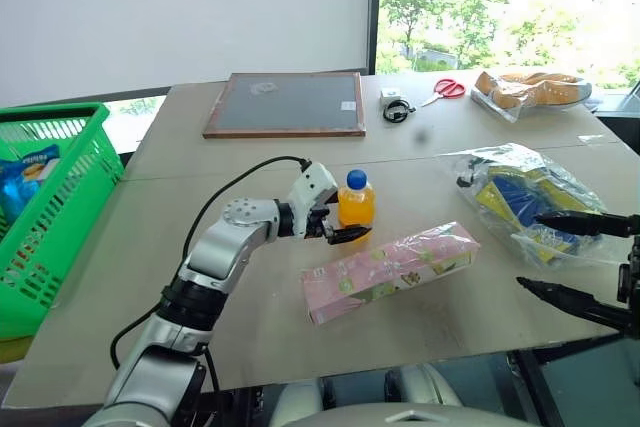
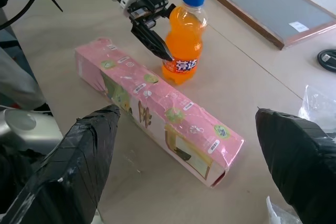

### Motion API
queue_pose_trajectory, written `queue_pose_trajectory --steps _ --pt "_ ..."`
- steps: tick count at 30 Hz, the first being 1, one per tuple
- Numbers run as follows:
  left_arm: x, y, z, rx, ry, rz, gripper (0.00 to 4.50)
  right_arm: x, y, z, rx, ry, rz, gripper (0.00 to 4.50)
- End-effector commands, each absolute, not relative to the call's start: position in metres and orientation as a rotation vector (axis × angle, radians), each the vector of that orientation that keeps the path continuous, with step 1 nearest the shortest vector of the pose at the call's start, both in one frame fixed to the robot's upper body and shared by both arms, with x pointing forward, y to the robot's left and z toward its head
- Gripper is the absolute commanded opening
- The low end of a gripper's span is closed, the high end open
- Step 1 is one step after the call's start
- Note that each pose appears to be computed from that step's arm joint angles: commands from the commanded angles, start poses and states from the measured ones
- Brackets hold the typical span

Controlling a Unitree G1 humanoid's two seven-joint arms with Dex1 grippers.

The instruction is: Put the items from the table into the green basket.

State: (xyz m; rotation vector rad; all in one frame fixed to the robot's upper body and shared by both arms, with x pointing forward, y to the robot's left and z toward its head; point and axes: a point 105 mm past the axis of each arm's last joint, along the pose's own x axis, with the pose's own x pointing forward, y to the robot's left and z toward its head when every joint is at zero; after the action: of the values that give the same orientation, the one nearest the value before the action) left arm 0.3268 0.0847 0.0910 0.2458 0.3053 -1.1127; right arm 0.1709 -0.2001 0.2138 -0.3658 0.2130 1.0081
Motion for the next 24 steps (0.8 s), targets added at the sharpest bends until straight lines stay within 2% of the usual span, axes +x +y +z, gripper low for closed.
queue_pose_trajectory --steps 1,3,5,8,13,18,24 --pt "0.338 0.073 0.093 0.278 0.261 -1.114 4.24 0.169 -0.197 0.221 -0.407 0.168 0.996 4.47" --pt "0.339 0.069 0.093 0.268 0.243 -1.124 3.81 0.169 -0.197 0.221 -0.408 0.166 0.994 4.5" --pt "0.339 0.068 0.094 0.262 0.231 -1.13 3.06 0.168 -0.196 0.221 -0.408 0.165 0.994 4.5" --pt "0.338 0.07 0.101 0.242 0.196 -1.126 3.02 0.168 -0.194 0.221 -0.407 0.158 1.001 4.5" --pt "0.343 0.097 0.142 0.098 0.072 -1.017 3.02 0.173 -0.181 0.224 -0.391 0.109 1.057 4.5" --pt "0.35 0.156 0.192 0.032 -0.017 -0.77 3.02 0.197 -0.156 0.23 -0.373 0.011 1.116 4.5" --pt "0.353 0.255 0.258 0.112 -0.134 -0.318 3.02 0.256 -0.109 0.242 -0.269 -0.02 1.158 4.5"
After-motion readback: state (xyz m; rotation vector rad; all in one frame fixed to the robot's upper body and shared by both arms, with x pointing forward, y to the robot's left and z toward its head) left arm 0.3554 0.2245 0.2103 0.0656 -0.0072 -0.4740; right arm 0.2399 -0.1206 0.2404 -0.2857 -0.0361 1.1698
